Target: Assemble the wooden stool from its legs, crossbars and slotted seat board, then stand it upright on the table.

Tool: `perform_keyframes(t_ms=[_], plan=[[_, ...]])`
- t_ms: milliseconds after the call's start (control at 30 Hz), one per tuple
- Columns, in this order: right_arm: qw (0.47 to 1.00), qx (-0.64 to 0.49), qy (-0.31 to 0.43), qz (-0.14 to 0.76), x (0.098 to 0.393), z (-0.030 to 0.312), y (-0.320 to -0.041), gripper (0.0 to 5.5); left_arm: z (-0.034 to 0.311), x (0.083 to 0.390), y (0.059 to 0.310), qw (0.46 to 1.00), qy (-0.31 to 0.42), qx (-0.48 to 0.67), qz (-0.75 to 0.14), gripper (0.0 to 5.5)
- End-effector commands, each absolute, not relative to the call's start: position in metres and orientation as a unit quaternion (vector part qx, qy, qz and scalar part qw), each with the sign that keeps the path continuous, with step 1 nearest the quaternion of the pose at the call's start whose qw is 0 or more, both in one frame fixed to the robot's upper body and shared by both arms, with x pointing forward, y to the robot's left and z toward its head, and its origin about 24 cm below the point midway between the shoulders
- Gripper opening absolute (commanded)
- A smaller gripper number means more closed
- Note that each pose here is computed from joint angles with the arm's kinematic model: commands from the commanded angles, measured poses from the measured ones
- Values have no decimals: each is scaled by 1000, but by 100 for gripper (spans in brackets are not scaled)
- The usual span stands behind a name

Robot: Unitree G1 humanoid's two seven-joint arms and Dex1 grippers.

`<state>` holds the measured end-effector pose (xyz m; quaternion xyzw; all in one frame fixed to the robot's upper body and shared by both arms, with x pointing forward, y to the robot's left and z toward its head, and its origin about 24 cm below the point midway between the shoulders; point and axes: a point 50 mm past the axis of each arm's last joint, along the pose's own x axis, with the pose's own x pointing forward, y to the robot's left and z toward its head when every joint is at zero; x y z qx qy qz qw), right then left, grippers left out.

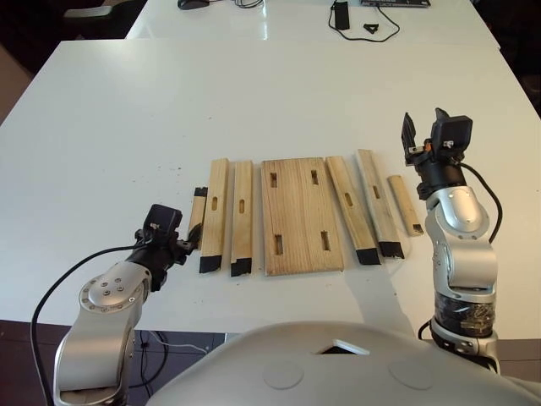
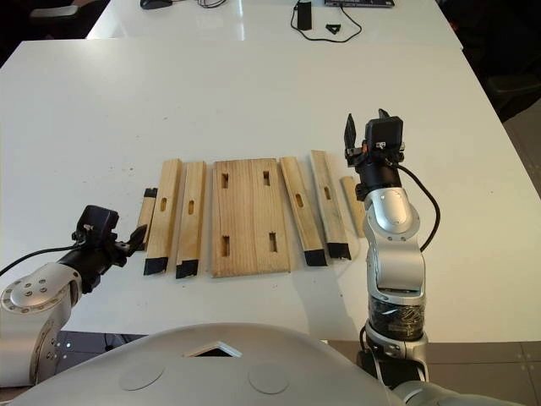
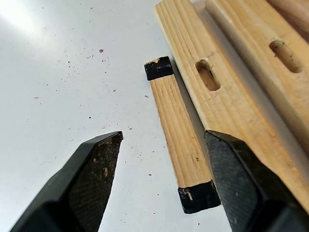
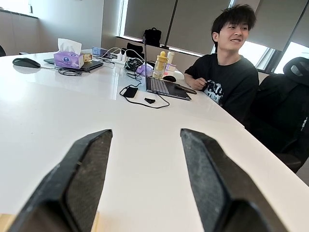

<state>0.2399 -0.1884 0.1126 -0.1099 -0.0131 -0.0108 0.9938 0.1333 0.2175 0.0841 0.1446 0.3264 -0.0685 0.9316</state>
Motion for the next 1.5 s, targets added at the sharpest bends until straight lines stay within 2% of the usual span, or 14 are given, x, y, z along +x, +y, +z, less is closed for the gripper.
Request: perform_keyframes(t_ms=[33,367,600,867,1167,1367,1500], plan=[[994,-112,-9,-14,241,112,-190,262,79,131,221,928,337,150,-60,315],[994,-109,-4,-16,239,110,-189,262,73,129,220,926,342,143,-73,315],[994,-107,-3,-17,239,109,-187,262,83,135,210,933,313,145,-99,315],[994,-109,2,-13,240,107,-187,262,68,128,218,924,348,140,-72,315],[994,-109,5,-10,240,106,-186,262,67,128,214,927,341,139,-75,315],[994,-109,4,-11,242,106,-186,262,46,116,222,909,403,93,-52,315],[994,-109,2,-11,243,107,-186,262,26,101,228,890,451,55,-44,253]])
